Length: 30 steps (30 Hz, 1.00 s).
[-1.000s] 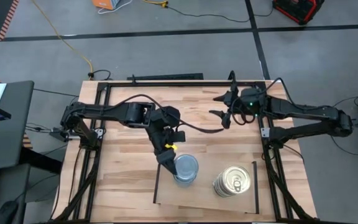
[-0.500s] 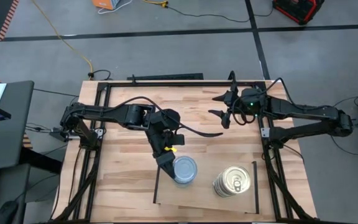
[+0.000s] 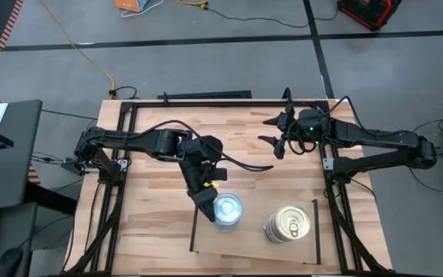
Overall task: Stack canned seafood by type on shelf
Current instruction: Stack the green tuna can on the top of the green tuna cans on the shelf, then return to Home Position
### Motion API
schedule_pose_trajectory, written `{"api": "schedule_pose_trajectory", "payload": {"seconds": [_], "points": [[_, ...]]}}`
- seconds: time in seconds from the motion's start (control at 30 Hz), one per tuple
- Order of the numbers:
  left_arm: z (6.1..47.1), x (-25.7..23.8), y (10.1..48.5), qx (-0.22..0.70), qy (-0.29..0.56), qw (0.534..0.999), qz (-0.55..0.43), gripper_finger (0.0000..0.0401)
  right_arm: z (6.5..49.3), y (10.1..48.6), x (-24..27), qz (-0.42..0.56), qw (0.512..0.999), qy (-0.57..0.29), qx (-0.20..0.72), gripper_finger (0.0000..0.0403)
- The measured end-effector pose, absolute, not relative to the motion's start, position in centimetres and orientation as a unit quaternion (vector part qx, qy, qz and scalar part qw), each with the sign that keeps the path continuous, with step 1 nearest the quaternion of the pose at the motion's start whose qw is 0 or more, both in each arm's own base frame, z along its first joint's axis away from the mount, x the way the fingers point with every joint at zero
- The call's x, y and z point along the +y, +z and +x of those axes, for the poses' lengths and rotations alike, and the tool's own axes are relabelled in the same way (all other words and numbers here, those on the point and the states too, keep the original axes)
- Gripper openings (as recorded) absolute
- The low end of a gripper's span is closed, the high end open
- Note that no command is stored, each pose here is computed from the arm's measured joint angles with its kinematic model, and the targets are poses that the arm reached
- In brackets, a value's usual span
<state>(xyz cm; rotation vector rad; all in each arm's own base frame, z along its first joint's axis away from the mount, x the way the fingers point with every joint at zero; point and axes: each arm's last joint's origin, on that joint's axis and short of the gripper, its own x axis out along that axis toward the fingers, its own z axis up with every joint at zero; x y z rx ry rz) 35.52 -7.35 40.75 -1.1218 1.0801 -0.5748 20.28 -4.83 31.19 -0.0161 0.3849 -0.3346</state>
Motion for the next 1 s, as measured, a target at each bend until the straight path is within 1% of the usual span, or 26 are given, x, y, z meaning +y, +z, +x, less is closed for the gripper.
{"api": "schedule_pose_trajectory", "payload": {"seconds": [0.27,0.4,0.47,0.57,0.73,0.87,1.0], "points": [[35.4,-7.1,40.6,0.492,-0.258,0.661,-0.505,0.0229,20.3,31.2,-4.8,-0.008,0.967,-0.165,0.192,0.0295],[35.0,-6.6,41.2,0.477,-0.269,0.679,-0.489,0.0229,20.3,31.2,-4.8,-0.008,0.967,-0.165,0.192,0.0295],[34.3,-6.2,41.8,0.462,-0.271,0.700,-0.472,0.0229,20.3,31.1,-4.8,-0.008,0.967,-0.165,0.193,0.0295],[33.1,-5.5,42.5,0.437,-0.266,0.747,-0.424,0.0229,20.2,31.1,-4.8,-0.008,0.967,-0.165,0.195,0.0295],[30.4,-4.5,42.9,0.424,-0.205,0.841,-0.265,0.0229,20.2,30.7,-4.8,-0.016,0.964,-0.162,0.209,0.0295],[28.6,-4.0,43.9,0.401,-0.166,0.884,-0.176,0.0229,20.3,29.4,-5.0,-0.039,0.968,-0.163,0.189,0.0295],[26.6,-3.6,45.2,0.365,-0.136,0.915,-0.105,0.0229,20.2,29.2,-5.6,-0.038,0.969,-0.171,0.173,0.0295]]}}
